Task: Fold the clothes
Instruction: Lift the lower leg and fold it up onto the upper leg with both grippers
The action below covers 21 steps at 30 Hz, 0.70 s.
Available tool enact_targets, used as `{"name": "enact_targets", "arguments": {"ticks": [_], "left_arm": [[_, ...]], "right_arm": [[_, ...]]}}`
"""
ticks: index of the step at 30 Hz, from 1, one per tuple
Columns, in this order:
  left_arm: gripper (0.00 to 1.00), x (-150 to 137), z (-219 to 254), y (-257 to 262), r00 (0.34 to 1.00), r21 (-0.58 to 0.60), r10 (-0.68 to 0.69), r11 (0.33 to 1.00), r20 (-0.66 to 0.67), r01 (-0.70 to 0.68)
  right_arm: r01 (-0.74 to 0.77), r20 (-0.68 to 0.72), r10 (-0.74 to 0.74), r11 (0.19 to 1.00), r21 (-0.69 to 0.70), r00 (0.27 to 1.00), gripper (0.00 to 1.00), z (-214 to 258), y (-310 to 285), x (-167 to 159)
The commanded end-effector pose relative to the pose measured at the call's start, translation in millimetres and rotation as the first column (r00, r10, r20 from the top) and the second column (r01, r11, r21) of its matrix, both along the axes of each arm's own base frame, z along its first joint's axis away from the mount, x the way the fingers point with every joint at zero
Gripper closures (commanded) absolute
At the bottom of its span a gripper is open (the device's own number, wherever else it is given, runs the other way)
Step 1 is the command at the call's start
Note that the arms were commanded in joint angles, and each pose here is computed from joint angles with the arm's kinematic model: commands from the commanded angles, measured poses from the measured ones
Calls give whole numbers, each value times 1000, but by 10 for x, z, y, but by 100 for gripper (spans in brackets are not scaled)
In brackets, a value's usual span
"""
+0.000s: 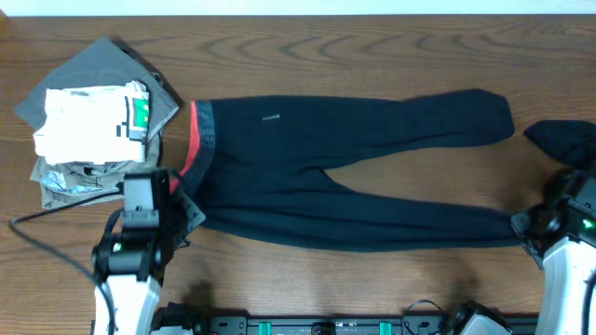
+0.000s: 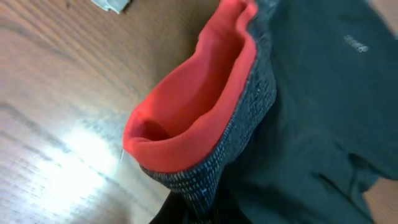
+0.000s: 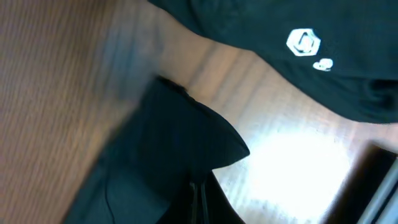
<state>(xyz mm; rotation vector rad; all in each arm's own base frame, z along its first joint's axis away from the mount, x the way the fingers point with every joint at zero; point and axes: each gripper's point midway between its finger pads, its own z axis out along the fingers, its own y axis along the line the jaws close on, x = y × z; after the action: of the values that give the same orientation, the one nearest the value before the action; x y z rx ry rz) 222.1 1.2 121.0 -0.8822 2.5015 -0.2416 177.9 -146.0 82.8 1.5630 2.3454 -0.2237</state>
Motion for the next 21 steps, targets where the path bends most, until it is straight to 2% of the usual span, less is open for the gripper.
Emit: {"name": "enact_targets", "arguments": {"ticks": [1, 6, 10, 16, 21], "left_arm": [[94, -37, 219, 31, 998, 22, -5, 1000, 65, 4], [94, -189, 361, 35, 997, 28, -6, 1000, 81, 4], [94, -186, 502, 130, 993, 76, 18, 997, 117, -27], [94, 119, 617, 199, 978, 102, 35, 993, 204, -57], [94, 384, 477, 205, 984, 103, 35, 993, 173, -54]], "right_arm": [[4, 10, -4, 999, -37, 1000, 99, 205, -107, -40], [16, -23, -17, 1000, -21, 1000, 99, 323, -92, -192], [9, -14, -10, 1000, -24, 1000, 99, 377, -93, -212], [-106, 106, 106, 994, -7, 989, 99, 529, -44, 86], [-145, 123, 145, 989, -11, 982, 99, 644, -88, 211]]}}
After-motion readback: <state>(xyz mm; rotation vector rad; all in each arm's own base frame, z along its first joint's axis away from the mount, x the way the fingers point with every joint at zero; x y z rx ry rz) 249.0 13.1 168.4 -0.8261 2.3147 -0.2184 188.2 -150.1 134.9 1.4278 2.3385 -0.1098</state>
